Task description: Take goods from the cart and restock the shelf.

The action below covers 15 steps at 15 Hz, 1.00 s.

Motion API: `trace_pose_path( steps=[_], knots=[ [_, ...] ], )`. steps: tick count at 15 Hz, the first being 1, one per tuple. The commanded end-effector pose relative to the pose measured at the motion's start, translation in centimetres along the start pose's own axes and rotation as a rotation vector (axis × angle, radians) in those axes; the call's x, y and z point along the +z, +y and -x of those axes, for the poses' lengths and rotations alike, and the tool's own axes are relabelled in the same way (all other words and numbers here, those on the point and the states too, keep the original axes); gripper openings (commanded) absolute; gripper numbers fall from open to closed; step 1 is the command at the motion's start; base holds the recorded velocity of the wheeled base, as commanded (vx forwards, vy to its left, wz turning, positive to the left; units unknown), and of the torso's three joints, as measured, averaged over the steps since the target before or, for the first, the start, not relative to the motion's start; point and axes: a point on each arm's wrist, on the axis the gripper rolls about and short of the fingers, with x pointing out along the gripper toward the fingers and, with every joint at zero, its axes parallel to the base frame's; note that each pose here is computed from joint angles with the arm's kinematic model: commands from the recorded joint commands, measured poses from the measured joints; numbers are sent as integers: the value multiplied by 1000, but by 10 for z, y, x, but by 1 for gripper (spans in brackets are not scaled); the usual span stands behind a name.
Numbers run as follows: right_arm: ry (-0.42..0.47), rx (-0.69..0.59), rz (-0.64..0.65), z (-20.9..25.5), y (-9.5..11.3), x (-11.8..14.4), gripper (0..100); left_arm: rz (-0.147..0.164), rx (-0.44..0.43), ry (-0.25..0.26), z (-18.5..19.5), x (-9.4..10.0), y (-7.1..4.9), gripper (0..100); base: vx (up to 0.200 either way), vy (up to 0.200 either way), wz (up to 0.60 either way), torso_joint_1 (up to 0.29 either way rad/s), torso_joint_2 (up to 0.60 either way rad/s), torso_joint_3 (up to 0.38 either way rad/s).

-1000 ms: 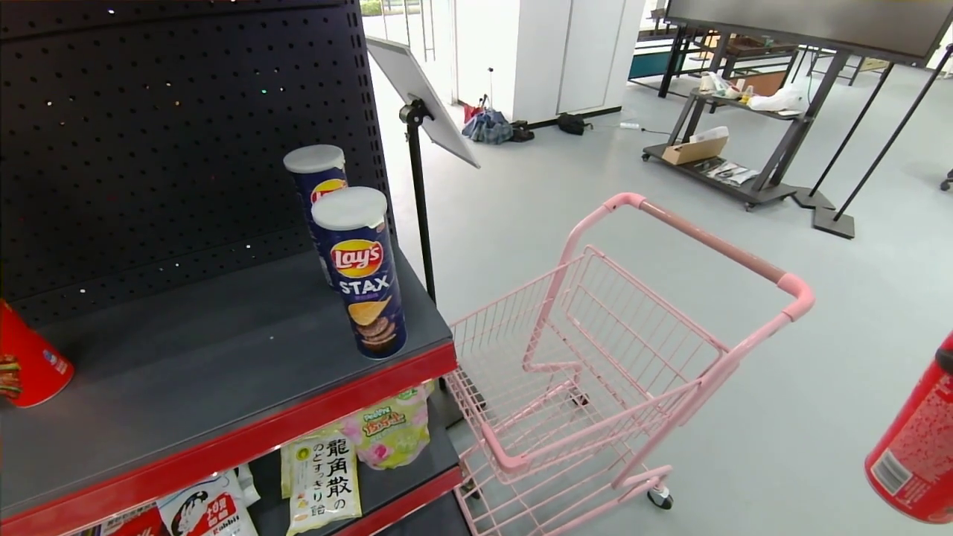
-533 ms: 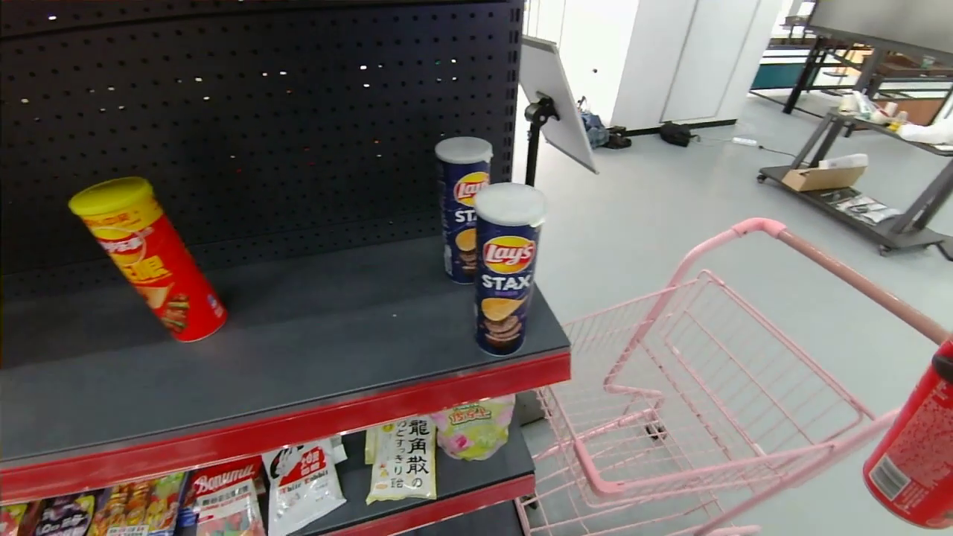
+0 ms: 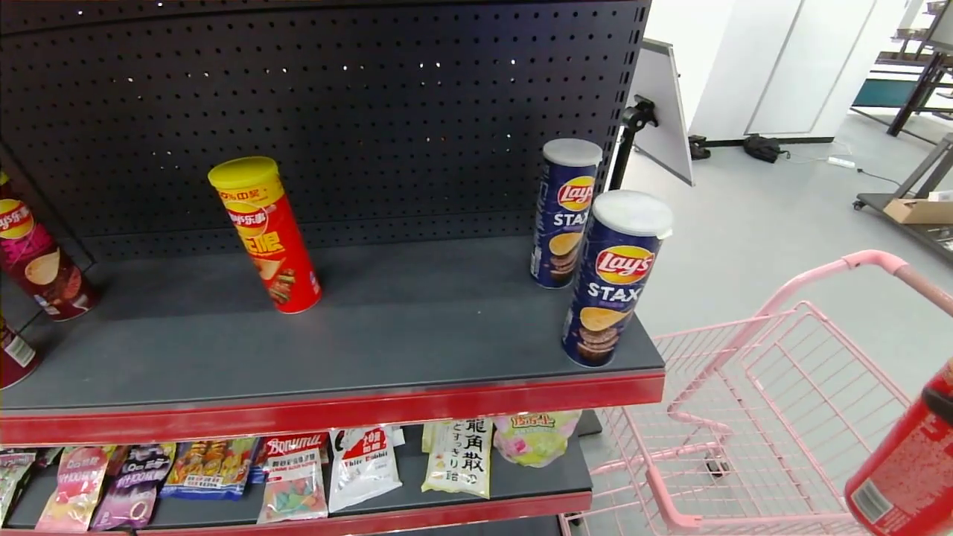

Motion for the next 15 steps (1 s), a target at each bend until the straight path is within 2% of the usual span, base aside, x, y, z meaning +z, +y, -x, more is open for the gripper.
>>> trace_pose_path(
  steps=[1,3,15],
  knots=[
    [-47,36,-6,13,4,-14,0,-1,1,-1,0,0,0,100,0,200,0,2,2,-2],
    [-69,59,-10,23,7,-32,0,-2,-1,-2,0,1,0,100,0,200,0,-2,-5,7],
    [-81,75,-9,24,8,-32,0,-2,-1,-2,0,1,0,100,0,200,0,4,2,2]
  ],
)
